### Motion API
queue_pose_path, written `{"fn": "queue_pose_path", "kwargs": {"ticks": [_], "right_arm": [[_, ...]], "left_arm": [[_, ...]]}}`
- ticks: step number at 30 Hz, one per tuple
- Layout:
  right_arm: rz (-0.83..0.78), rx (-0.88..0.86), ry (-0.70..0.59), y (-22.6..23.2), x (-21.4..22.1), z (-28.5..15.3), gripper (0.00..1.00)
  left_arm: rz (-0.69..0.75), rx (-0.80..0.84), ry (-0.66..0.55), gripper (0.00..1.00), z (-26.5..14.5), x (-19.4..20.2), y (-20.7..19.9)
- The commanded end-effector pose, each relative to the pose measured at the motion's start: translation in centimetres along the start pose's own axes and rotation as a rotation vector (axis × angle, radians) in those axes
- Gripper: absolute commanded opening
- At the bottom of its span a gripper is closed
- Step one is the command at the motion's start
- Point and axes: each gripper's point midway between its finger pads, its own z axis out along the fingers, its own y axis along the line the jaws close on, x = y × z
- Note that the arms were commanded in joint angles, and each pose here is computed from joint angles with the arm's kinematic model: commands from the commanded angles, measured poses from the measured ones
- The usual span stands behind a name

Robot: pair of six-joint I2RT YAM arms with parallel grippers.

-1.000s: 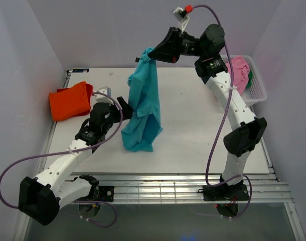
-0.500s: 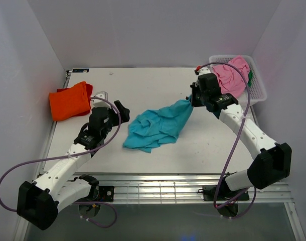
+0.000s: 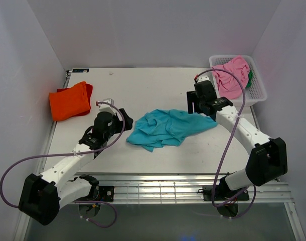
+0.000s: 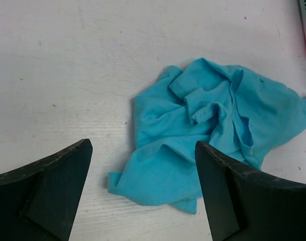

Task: Fold and stack the t-shirts
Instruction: Move the tshirt to the center of the board, then flatten out the tshirt

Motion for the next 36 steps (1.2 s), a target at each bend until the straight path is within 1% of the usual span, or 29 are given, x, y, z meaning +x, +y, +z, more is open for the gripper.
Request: {"fn": "queue_pose_path", "kwargs": {"ticks": [1, 2, 3, 4, 5, 7, 12, 17, 20, 21, 22, 36], "right_arm": [[-0.036, -0.261, -0.158, 4.9, -4.5, -1.2, 0.81], [-0.044, -0.311, -0.167, 5.9, -5.0, -1.3, 0.81], [-0.052, -0.398, -0.18, 7.5, -5.4, -1.7, 0.8], [-0.063, -0.435, -0.162, 8.6, -5.0, -1.2, 0.8], [-0.081, -0.512, -0.156, 10.0, -5.0, -1.6, 0.78], [-0.114, -0.557, -0.162, 11.5, -4.9, -1.3, 0.75], [-0.186, -0.678, -0.127, 15.9, -3.4, -0.5, 0.68], [-0.265, -0.736, -0.071, 19.4, -0.9, 0.7, 0.63], [-0.29, -0.761, -0.064, 21.1, -0.2, 0.5, 0.61], [-0.295, -0.766, -0.061, 21.4, -0.1, 0.4, 0.62], [-0.333, -0.777, -0.071, 22.0, 0.0, 0.3, 0.61], [-0.448, -0.885, -0.081, 26.0, 0.9, 0.4, 0.64]], "left_arm": [[-0.011, 0.042, 0.014, 0.94, -0.3, 1.1, -0.3], [-0.014, 0.035, 0.026, 0.94, -0.3, 1.8, 0.1], [-0.018, 0.029, 0.03, 0.94, -0.2, 2.0, 0.3], [-0.028, 0.025, 0.031, 0.94, -0.2, 2.2, 0.4], [-0.033, 0.018, 0.039, 0.94, -0.2, 2.7, 0.7], [-0.042, 0.016, 0.052, 0.94, -0.2, 3.2, 0.8], [-0.061, 0.03, 0.091, 0.94, 0.0, 4.2, 0.6], [-0.066, 0.056, 0.079, 0.94, 0.1, 4.2, 0.3], [-0.068, 0.065, 0.078, 0.94, 0.2, 4.3, 0.2], [-0.069, 0.065, 0.081, 0.94, 0.2, 4.4, 0.2], [-0.069, 0.066, 0.082, 0.94, 0.2, 4.4, 0.1], [-0.08, 0.071, 0.088, 0.94, 0.0, 4.9, 0.3]]}}
